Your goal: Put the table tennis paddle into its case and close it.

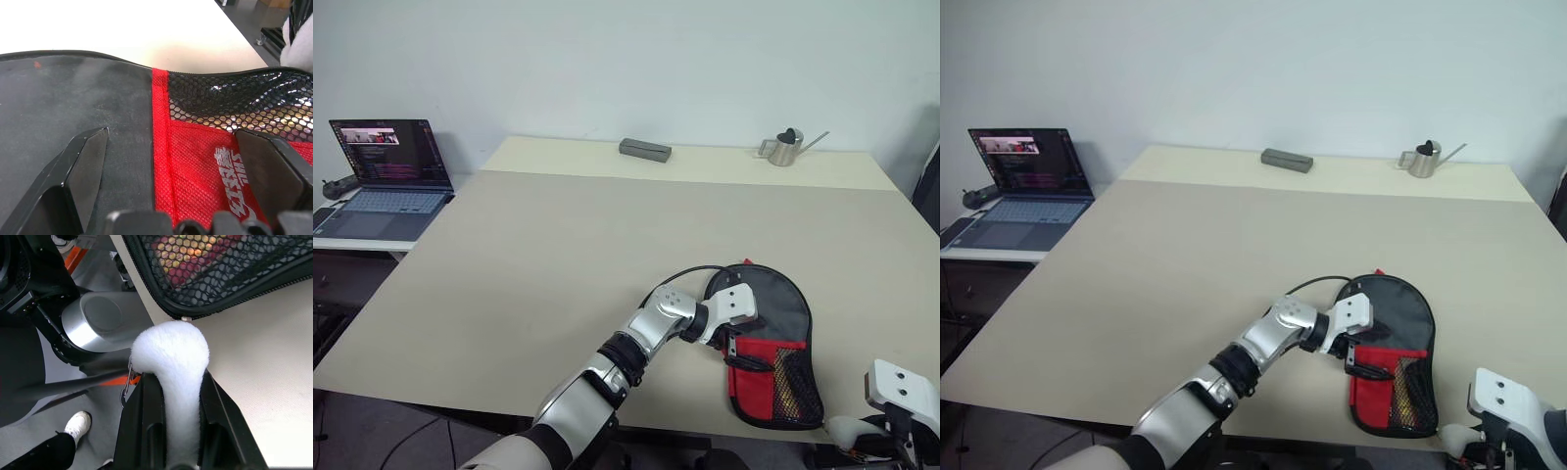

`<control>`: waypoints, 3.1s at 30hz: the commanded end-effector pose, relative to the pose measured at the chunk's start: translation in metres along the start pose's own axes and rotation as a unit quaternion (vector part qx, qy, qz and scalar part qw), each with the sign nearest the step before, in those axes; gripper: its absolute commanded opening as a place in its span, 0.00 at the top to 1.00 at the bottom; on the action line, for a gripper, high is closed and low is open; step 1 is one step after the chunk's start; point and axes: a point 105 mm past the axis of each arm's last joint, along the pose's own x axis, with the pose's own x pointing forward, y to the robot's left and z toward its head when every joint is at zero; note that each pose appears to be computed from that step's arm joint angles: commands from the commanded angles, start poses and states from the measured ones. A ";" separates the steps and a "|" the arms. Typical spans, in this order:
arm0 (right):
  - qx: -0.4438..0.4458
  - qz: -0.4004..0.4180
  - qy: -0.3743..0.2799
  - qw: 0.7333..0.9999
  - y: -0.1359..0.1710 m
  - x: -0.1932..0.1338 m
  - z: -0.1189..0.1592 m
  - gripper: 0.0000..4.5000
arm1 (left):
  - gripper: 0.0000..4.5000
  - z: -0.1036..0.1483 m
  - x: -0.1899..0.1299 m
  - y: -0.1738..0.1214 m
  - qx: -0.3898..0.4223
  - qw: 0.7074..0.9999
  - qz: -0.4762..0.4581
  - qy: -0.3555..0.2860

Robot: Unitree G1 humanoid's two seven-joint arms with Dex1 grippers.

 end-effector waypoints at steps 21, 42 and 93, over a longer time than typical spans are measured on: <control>-0.010 0.046 -0.065 0.997 0.012 0.000 0.023 0.51 | 0.00 -0.061 0.008 -0.020 -0.082 0.992 -0.014 0.095; 0.030 0.062 -0.130 0.989 0.008 -0.019 0.050 0.01 | 0.00 -0.061 0.009 -0.021 -0.079 0.992 -0.016 0.096; -0.047 -0.137 -0.465 0.873 -0.168 -0.026 0.151 0.01 | 0.00 0.042 -0.237 -0.005 -0.044 0.938 0.327 -0.109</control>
